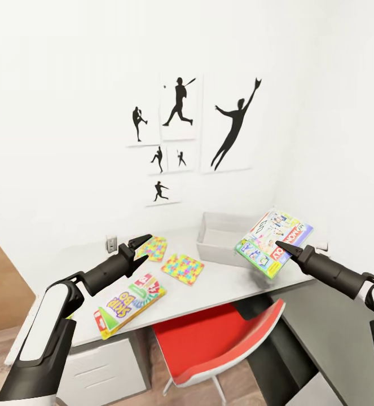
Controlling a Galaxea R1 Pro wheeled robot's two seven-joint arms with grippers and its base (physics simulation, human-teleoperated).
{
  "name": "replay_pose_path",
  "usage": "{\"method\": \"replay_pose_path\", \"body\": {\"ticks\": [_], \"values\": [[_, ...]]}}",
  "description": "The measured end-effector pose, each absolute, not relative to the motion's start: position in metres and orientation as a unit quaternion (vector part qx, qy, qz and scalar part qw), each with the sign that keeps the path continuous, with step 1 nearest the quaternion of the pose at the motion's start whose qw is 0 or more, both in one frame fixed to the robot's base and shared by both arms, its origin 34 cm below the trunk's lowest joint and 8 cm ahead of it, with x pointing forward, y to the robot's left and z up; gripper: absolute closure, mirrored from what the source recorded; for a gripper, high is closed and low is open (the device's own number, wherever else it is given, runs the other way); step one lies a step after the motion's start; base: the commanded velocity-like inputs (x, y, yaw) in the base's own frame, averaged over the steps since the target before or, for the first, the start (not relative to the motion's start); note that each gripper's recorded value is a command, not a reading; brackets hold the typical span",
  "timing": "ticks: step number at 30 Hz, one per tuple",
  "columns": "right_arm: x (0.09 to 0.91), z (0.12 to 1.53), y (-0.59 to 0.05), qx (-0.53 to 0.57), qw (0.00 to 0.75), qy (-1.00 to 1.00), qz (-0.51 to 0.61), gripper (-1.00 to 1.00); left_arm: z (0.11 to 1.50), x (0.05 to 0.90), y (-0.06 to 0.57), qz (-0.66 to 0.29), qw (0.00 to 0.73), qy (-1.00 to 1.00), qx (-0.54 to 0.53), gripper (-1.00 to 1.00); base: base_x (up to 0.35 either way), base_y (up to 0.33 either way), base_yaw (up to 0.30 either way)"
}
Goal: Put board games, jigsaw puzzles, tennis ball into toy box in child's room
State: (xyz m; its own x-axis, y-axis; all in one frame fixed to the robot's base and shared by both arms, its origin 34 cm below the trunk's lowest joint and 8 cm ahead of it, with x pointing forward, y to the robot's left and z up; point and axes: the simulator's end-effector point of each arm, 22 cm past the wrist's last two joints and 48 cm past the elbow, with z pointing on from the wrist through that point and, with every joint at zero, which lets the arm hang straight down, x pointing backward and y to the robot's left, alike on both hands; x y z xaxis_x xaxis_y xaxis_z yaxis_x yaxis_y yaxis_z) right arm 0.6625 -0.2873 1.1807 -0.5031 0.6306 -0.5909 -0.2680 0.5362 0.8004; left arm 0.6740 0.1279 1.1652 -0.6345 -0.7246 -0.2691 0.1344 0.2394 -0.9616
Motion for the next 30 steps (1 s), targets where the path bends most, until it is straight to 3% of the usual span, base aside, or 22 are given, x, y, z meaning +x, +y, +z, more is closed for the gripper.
{"method": "replay_pose_path", "body": {"ticks": [8,24,30], "values": [[0.6624,1.1817,-0.2867,0.124,0.483,0.730,0.468,1.00,1.1644,0.6741,0.1262,-0.578,0.370,0.696,-0.212,-1.00,0.155,-0.126,0.012],[0.6624,1.1820,-0.2867,0.124,0.483,0.730,0.468,1.00,1.1644,0.6741,0.1259,-0.578,0.370,0.695,-0.212,-1.00,0.018,-0.009,0.001],[0.6621,1.1820,-0.2866,0.124,0.483,0.730,0.468,1.00,1.1642,0.6741,0.1284,-0.577,0.372,0.695,-0.214,-1.00,0.216,0.000,0.000]]}}
